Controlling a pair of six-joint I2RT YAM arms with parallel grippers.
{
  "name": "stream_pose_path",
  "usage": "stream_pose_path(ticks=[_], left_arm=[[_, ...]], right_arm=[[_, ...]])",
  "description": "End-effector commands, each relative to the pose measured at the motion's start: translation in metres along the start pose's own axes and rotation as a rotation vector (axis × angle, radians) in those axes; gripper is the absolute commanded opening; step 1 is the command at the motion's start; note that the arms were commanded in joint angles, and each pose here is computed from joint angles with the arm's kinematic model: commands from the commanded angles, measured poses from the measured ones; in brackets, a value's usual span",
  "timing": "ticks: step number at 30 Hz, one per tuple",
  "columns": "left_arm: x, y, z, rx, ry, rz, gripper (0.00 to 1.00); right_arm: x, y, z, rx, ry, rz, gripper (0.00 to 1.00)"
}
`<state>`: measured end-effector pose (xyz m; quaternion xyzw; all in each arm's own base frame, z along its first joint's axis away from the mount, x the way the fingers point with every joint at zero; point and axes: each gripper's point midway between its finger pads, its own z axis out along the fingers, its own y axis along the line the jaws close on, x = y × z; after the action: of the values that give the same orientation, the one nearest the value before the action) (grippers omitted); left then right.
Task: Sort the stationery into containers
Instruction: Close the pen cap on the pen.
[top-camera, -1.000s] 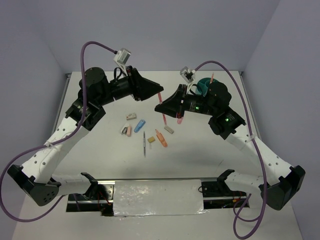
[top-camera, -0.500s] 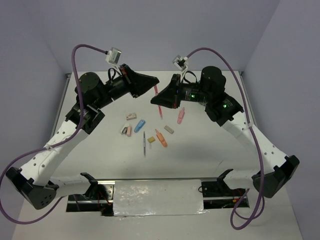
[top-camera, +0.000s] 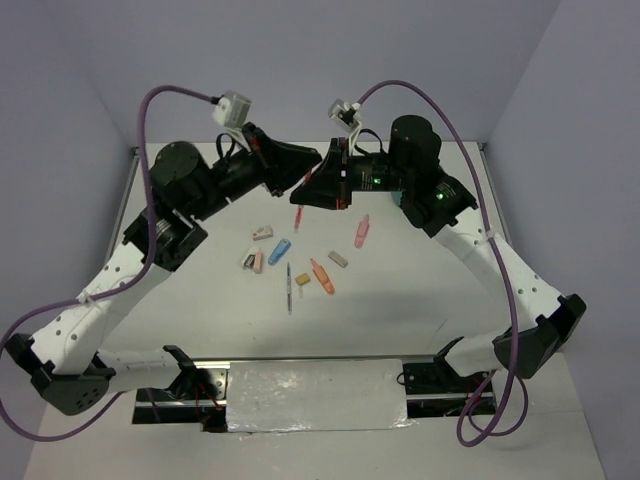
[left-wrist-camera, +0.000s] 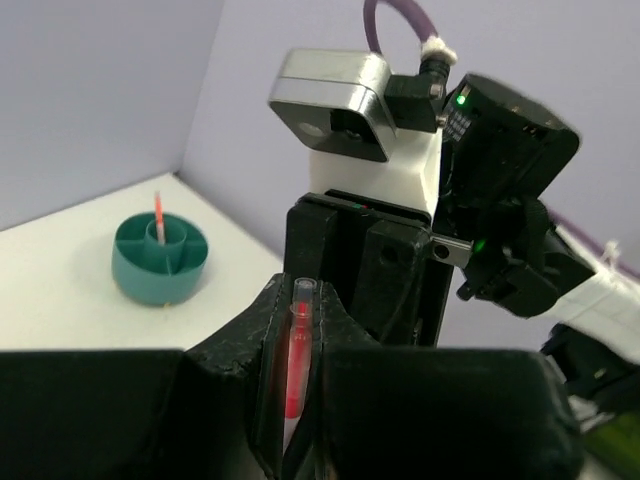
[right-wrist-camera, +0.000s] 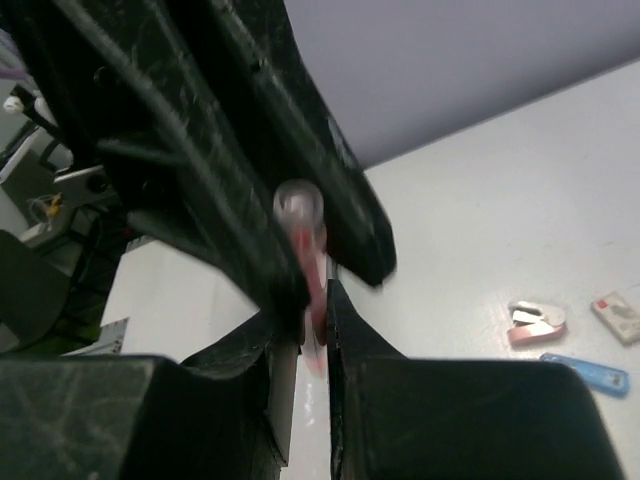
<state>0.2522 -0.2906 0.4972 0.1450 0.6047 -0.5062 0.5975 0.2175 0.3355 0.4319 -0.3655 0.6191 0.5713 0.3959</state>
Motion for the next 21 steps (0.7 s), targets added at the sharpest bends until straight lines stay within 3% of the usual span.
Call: stream_pose_path(ticks=[1, 3, 6, 7, 9, 10, 11, 13, 16, 18, 21], left_arm=[[0.073, -0.061, -0.001, 0.317, 0.38, -0.016, 0.0], [0.063, -0.062, 0.004, 0.302, 0.37, -0.004, 0.02], [0.053, -0.039, 0.013, 0.156, 0.313, 0.027, 0.14], [0.046, -0.032, 0.01, 0.097, 0.289, 0.028, 0.38], [0.03, 0.003, 0.009, -0.118, 0.194, 0.031, 0.7], [0.019, 0.01, 0.001, -0.191, 0.148, 0.008, 0.91], [0.013, 0.023, -0.003, -0.269, 0.111, -0.004, 0.99], [-0.002, 0.057, -0.017, -0.474, 0.037, -0.033, 0.99], [-0.028, 0.097, -0.04, -0.741, -0.067, -0.099, 0.99], [-0.023, 0.114, -0.056, -0.848, -0.025, -0.104, 0.99], [0.01, 0.136, -0.058, -0.848, 0.136, -0.089, 0.99]], right_arm=[[-0.011, -0.042, 0.022, 0.106, -0.119, -0.061, 0.0], [-0.008, -0.046, 0.021, 0.119, -0.125, -0.051, 0.0], [0.002, -0.059, 0.014, 0.175, -0.111, -0.047, 0.0], [0.006, -0.066, 0.01, 0.199, -0.112, -0.042, 0.0], [0.022, -0.086, -0.002, 0.258, -0.11, -0.015, 0.0], [0.025, -0.097, -0.007, 0.305, -0.12, -0.016, 0.0], [0.029, -0.107, -0.015, 0.347, -0.124, -0.018, 0.0], [0.053, -0.13, -0.022, 0.416, -0.093, -0.009, 0.0], [0.056, -0.172, -0.05, 0.604, -0.143, -0.064, 0.0], [0.043, -0.209, -0.091, 0.825, -0.228, -0.127, 0.0], [0.024, -0.249, -0.149, 1.09, -0.32, -0.182, 0.0]])
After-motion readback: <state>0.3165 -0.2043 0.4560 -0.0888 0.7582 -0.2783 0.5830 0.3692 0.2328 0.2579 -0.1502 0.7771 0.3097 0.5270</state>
